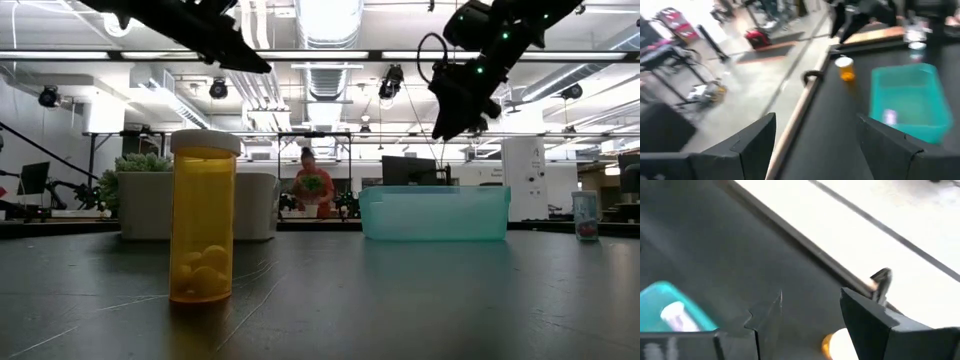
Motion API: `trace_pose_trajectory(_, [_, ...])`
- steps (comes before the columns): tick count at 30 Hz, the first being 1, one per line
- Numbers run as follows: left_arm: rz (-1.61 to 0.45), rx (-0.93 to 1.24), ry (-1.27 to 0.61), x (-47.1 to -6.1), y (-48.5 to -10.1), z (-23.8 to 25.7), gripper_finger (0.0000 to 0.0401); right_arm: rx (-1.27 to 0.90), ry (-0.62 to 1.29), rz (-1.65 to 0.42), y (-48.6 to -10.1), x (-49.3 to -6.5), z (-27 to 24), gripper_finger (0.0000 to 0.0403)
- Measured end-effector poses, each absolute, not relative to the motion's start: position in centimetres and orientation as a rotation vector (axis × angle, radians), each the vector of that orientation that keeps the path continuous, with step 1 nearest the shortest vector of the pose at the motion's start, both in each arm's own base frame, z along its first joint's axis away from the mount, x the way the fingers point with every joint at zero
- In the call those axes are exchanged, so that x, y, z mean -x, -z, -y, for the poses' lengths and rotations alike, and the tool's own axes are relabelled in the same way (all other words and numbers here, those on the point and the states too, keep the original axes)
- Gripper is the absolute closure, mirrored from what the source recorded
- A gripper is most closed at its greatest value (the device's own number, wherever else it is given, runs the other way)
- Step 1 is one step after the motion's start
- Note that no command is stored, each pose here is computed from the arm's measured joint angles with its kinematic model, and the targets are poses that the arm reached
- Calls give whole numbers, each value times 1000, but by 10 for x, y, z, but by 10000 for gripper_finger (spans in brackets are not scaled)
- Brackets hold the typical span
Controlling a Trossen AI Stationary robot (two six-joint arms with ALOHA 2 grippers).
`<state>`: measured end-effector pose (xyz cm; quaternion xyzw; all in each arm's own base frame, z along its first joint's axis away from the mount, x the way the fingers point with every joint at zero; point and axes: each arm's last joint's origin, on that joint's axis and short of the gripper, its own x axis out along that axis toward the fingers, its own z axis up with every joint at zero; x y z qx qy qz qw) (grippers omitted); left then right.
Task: Pick and place medicine bottles into bin by pill shape (circle, oval)
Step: Put the top small green capsule bottle into the white bin
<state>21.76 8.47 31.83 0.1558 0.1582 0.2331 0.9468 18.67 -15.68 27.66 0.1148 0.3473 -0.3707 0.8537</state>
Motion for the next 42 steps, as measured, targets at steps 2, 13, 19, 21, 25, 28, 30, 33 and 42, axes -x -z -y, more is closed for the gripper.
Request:
trace_pose_trajectory(2, [-294, -324, -514, -215, -322, -93, 149, -263, 814, -704, -283, -183, 163, 209])
trace_pose_trajectory(13, [-292, -318, -579, -208, -320, -108, 149, -480, 940, -723, -280, -168, 169, 209])
trace_pose_trajectory(19, [-305, -361, -575, -208, -320, -108, 149, -696, 877, -817, -279, -162, 158, 209])
trace_pose_trajectory(21, [-307, -367, -583, -208, -320, -108, 149, -818, 812, -889, -279, -158, 150, 209])
trace_pose_trajectory(25, [-302, -369, -588, -208, -320, -109, 149, -1018, 720, -1057, -277, -152, 129, 209])
trace_pose_trajectory(28, [-303, -367, -589, -208, -320, -109, 149, -1072, 747, -1164, -272, -151, 112, 209])
trace_pose_trajectory(30, [-303, -366, -589, -208, -320, -109, 149, -1094, 755, -1215, -268, -153, 103, 209])
trace_pose_trajectory(33, [-304, -361, -589, -208, -319, -108, 149, -1095, 746, -1252, -264, -159, 91, 209])
trace_pose_trajectory(42, [-330, -355, -586, -208, -310, -108, 149, -1066, 804, -1350, -245, -159, 72, 209])
